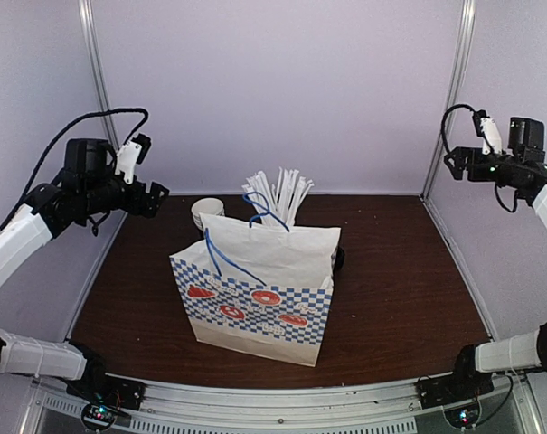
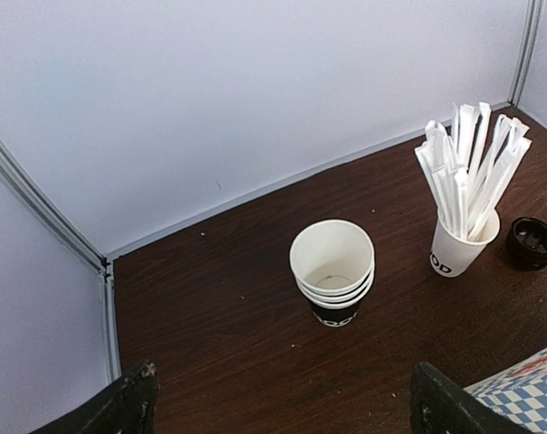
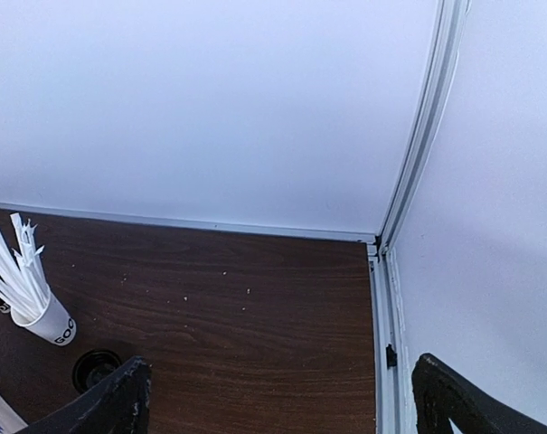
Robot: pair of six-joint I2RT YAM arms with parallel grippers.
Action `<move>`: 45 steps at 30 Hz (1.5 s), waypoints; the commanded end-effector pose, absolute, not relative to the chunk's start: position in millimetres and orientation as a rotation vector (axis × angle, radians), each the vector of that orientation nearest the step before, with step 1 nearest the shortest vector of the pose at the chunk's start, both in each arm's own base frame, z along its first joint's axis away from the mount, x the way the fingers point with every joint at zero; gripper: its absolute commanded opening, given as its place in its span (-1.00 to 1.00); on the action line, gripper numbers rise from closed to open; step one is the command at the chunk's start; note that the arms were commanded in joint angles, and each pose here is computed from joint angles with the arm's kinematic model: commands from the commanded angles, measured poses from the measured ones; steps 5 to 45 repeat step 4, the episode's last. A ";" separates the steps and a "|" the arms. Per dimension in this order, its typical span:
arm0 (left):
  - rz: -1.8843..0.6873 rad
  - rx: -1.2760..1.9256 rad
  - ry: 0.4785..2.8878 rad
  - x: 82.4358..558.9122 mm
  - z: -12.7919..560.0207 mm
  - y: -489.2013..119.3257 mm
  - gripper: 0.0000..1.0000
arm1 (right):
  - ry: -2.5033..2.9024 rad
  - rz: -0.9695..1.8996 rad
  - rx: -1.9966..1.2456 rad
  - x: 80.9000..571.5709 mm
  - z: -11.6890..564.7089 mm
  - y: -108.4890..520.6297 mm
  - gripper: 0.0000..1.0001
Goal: Pack the takeout coffee
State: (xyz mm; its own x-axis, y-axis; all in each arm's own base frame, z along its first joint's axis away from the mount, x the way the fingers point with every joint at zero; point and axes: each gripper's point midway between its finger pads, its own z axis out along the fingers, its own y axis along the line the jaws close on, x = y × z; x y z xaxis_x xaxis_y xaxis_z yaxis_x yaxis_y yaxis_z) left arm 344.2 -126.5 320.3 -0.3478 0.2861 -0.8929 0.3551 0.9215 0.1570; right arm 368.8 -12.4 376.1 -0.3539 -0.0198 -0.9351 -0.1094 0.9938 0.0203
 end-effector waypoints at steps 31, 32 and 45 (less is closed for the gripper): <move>-0.093 0.394 1.944 354.0 341.1 -124.7 0.95 | 1.908 0.067 -0.090 351.9 390.2 -12.6 0.99; -0.093 0.394 1.944 354.0 341.1 -124.7 0.95 | 1.908 0.067 -0.090 351.9 390.2 -12.6 0.99; -0.093 0.394 1.944 354.0 341.1 -124.7 0.95 | 1.908 0.067 -0.090 351.9 390.2 -12.6 0.99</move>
